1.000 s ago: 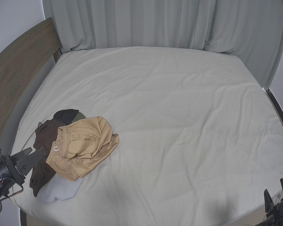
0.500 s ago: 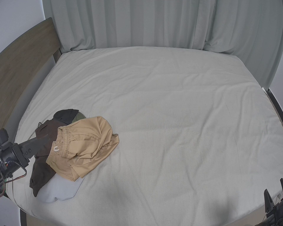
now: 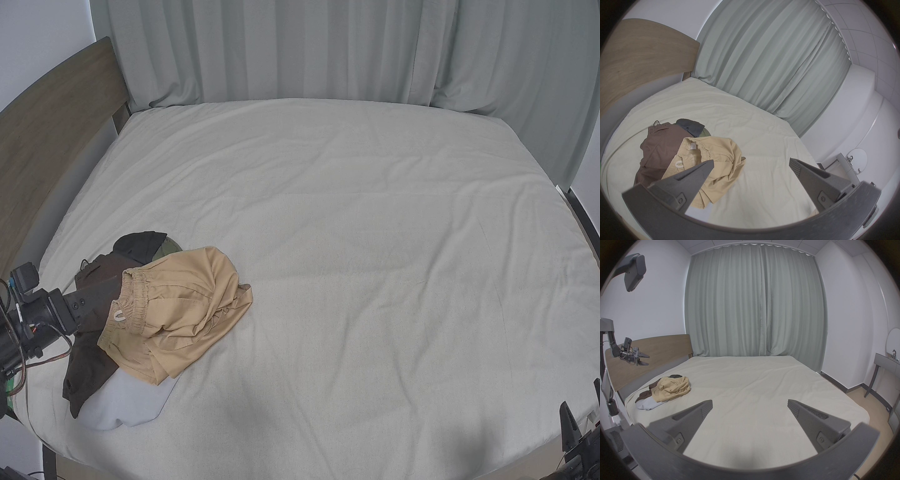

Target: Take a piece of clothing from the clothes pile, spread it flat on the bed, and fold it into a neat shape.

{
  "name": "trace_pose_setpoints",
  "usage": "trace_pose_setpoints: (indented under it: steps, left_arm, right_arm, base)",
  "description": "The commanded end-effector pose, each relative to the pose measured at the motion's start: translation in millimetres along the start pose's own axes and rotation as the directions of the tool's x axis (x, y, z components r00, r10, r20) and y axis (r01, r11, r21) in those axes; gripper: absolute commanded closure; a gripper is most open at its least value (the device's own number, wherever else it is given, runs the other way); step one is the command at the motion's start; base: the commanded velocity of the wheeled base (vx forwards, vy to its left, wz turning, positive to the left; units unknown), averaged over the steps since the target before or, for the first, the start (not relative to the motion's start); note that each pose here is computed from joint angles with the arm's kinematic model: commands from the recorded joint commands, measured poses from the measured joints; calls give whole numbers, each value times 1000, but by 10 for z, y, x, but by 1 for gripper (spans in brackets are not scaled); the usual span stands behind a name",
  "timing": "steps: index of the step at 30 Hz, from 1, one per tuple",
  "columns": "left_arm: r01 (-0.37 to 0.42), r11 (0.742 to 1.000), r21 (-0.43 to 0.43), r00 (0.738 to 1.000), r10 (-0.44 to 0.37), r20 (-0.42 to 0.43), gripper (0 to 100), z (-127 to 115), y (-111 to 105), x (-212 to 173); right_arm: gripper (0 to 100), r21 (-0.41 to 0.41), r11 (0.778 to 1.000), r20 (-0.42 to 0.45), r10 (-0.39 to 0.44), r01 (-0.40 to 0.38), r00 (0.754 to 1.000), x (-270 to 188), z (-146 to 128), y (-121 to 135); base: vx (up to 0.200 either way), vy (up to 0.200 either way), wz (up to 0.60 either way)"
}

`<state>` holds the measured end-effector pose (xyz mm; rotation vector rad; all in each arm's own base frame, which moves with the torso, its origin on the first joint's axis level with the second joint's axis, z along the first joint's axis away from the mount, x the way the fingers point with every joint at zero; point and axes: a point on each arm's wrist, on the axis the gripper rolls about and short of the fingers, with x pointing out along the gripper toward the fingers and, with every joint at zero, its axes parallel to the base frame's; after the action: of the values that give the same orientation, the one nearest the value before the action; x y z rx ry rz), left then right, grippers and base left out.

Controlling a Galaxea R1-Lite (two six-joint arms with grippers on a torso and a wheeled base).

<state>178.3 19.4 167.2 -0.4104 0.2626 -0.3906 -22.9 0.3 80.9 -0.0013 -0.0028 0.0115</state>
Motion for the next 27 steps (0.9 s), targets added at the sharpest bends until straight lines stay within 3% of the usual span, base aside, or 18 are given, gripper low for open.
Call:
trace_pose_setpoints:
  steps: [1,27]
  left_arm:
    - [-26,999,-32,999,25,-33,0,-13,171,174]
    - [-63,996,-62,997,60,-57,0,-125,675,670]
  right_arm:
    - [0,0,1000,-4,1,-1,1000,3,-52,0]
    - [0,-2,1000,-4,2,-2,1000,3,-52,1]
  base:
    - [0,0,0]
    - [0,0,0]
